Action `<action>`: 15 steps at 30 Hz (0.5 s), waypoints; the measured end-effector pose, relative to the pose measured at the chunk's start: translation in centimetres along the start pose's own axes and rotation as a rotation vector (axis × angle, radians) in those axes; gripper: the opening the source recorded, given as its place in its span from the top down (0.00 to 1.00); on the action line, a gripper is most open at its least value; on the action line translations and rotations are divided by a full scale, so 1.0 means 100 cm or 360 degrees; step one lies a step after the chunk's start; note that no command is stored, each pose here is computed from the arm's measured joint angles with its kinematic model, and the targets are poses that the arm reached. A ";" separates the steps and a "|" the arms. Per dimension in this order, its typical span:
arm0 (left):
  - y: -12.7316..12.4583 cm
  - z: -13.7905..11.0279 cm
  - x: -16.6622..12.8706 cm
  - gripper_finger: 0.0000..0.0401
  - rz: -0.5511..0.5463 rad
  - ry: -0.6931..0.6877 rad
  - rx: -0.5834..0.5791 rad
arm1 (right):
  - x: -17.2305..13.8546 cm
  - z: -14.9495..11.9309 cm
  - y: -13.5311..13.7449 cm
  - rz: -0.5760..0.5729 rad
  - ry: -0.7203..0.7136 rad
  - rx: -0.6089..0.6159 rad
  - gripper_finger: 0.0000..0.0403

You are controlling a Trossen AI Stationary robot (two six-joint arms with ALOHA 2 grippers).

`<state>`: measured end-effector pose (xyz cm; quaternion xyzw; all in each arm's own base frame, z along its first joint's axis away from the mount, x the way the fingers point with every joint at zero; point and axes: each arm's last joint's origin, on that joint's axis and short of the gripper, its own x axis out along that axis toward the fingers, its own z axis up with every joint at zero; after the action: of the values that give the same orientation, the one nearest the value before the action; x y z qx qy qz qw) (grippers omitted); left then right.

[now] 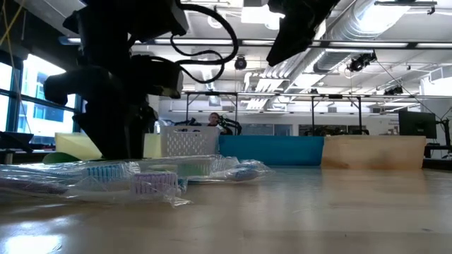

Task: Pick & Place Toothbrushes
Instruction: Put the green toothbrush into the white bin

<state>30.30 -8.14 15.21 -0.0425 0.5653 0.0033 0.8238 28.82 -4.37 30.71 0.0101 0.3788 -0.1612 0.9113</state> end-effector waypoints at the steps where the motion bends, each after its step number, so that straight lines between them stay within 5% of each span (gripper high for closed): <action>1: 0.000 0.000 0.002 0.56 -0.0008 0.0008 0.0000 | 0.000 0.000 0.000 0.0000 -0.0001 -0.0012 0.56; 10: -0.001 -0.001 0.008 0.57 -0.0003 0.0031 -0.0047 | 0.000 0.004 0.000 0.0002 -0.0064 -0.0050 0.56; 15: 0.000 -0.001 0.008 0.68 0.0000 0.0039 -0.0048 | 0.000 0.005 0.000 0.0001 -0.0087 -0.0097 0.56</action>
<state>30.49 -8.21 14.39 -0.0548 0.5753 0.0113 0.8160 29.18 -4.42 31.10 -0.0218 0.3585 -0.1494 0.9212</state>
